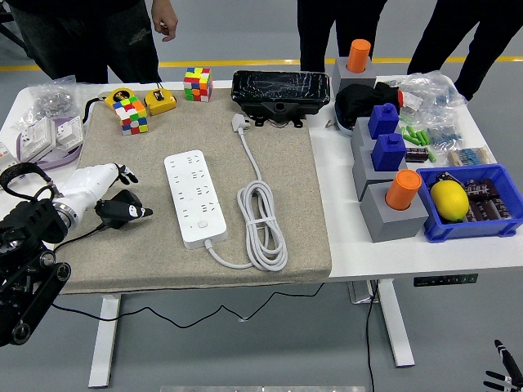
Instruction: Pick up the plug,place it near the board,insert it into the board,press the button
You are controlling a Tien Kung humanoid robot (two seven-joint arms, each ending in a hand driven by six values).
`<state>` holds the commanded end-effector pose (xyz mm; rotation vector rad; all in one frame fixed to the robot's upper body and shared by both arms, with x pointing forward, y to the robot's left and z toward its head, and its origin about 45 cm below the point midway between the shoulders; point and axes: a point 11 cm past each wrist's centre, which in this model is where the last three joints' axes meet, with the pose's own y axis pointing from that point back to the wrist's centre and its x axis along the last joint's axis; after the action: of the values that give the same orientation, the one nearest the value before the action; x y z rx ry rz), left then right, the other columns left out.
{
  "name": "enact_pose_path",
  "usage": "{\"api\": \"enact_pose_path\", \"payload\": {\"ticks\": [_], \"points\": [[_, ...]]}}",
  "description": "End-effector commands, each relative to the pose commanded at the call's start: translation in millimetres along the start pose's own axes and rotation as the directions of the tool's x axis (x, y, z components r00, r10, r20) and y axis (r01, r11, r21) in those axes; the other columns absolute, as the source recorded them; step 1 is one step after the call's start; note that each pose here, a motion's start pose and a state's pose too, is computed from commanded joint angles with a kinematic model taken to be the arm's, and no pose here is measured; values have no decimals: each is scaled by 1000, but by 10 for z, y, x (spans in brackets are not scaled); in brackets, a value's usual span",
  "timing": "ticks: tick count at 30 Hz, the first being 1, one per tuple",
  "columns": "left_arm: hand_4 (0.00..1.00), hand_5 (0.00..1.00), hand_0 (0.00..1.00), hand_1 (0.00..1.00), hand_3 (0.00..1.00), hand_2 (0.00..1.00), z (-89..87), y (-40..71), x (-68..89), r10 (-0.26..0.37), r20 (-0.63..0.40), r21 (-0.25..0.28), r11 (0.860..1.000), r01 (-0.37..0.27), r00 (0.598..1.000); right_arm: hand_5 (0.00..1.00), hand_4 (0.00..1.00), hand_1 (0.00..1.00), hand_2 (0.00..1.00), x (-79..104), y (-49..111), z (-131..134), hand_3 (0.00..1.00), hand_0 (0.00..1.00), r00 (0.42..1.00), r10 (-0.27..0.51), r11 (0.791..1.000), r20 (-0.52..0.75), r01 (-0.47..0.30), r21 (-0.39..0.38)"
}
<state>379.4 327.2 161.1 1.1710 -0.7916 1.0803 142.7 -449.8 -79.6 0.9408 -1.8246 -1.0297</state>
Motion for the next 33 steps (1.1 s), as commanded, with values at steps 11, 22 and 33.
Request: {"api": "enact_pose_path", "payload": {"ticks": [11,22,33], "points": [[998,998,817,910,848,869,53,149,241,200,-336,-36,974,-224,921,998,998,716,680,-21,-2,49,668,789,1000,-4,1000,0,4,-6],[998,998,972,998,997,998,-75,252,374,253,-780,-2,913,-407,572,998,998,715,679,-157,11,-30,668,789,999,-31,999,-11,31,9],[998,998,918,941,910,905,-315,354,335,143,-975,60,907,-416,172,998,998,716,682,-54,-1,80,674,789,999,-16,1000,-37,15,-20]]}}
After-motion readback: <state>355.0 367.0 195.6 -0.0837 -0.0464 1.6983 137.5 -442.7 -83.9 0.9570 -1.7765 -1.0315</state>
